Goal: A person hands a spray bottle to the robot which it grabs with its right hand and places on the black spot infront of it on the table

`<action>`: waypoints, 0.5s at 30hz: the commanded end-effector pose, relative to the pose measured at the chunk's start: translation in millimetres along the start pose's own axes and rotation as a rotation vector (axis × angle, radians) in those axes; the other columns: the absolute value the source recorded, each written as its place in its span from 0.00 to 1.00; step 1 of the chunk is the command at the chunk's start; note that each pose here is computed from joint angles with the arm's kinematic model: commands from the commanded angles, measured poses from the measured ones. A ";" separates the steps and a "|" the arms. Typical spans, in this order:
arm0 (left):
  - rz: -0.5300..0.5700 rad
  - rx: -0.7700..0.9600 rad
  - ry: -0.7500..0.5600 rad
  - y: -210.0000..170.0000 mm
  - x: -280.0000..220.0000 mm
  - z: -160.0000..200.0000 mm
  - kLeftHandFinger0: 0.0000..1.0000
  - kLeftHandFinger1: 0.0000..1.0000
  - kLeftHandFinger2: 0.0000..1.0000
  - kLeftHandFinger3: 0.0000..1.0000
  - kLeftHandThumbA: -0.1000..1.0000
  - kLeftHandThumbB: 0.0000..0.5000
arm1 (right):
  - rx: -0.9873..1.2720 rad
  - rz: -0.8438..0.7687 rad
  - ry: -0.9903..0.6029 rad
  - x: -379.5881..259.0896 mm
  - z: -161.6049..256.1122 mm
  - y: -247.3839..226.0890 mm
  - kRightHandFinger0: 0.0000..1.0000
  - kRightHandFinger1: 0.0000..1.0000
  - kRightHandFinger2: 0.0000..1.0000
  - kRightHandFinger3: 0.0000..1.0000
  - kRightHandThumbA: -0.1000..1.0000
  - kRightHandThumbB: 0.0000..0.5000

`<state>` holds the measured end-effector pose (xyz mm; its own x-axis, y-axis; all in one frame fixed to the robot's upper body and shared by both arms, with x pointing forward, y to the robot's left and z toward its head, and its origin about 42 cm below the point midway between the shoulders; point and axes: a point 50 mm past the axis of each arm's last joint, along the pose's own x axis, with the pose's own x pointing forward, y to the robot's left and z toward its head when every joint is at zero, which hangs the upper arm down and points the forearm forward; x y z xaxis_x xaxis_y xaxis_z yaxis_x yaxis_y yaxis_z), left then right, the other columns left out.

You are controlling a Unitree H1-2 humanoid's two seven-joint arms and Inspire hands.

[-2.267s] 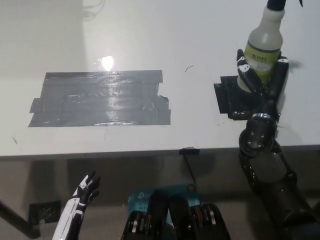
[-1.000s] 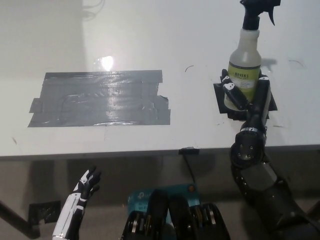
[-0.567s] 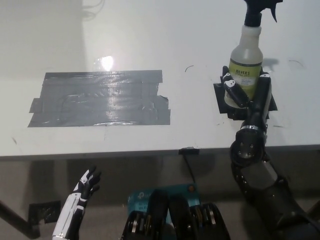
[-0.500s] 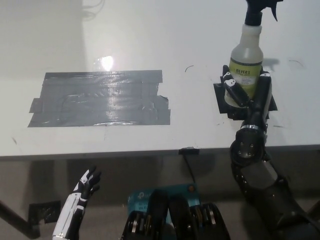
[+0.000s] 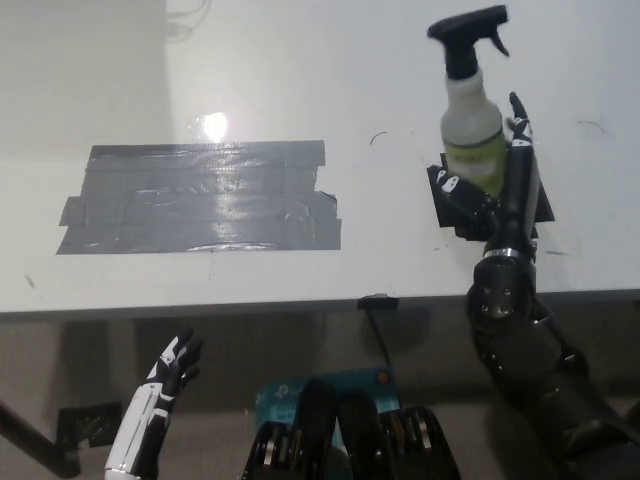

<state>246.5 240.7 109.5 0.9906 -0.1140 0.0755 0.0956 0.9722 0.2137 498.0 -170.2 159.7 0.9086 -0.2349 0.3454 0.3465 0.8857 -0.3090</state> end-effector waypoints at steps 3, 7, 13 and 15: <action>0.001 0.027 -0.055 4.9 -1.4 8.4 1.00 1.00 1.00 1.00 1.00 0.01 | -0.021 0.057 -0.132 12.7 16.4 1.3 1.00 1.00 1.00 1.00 1.00 0.93; 0.005 0.017 -0.057 6.1 -0.3 7.9 1.00 1.00 1.00 1.00 1.00 0.06 | 0.013 0.048 -0.111 12.9 16.5 1.1 1.00 1.00 1.00 1.00 1.00 0.92; 0.002 0.029 -0.055 6.0 -1.2 7.0 1.00 1.00 1.00 1.00 1.00 0.03 | 0.054 0.028 -0.091 11.0 15.4 -0.8 1.00 1.00 1.00 1.00 0.97 0.84; 0.002 0.031 -0.055 5.9 -1.3 7.4 1.00 1.00 1.00 1.00 1.00 0.05 | 0.066 0.023 -0.079 10.1 13.5 -2.2 1.00 1.00 1.00 1.00 0.99 0.88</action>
<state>246.4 241.4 109.5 0.9907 -0.1131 0.0760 0.0945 0.9720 0.2154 497.4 -172.8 155.9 0.9173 -0.1925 0.3486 0.3156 0.8853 -0.3416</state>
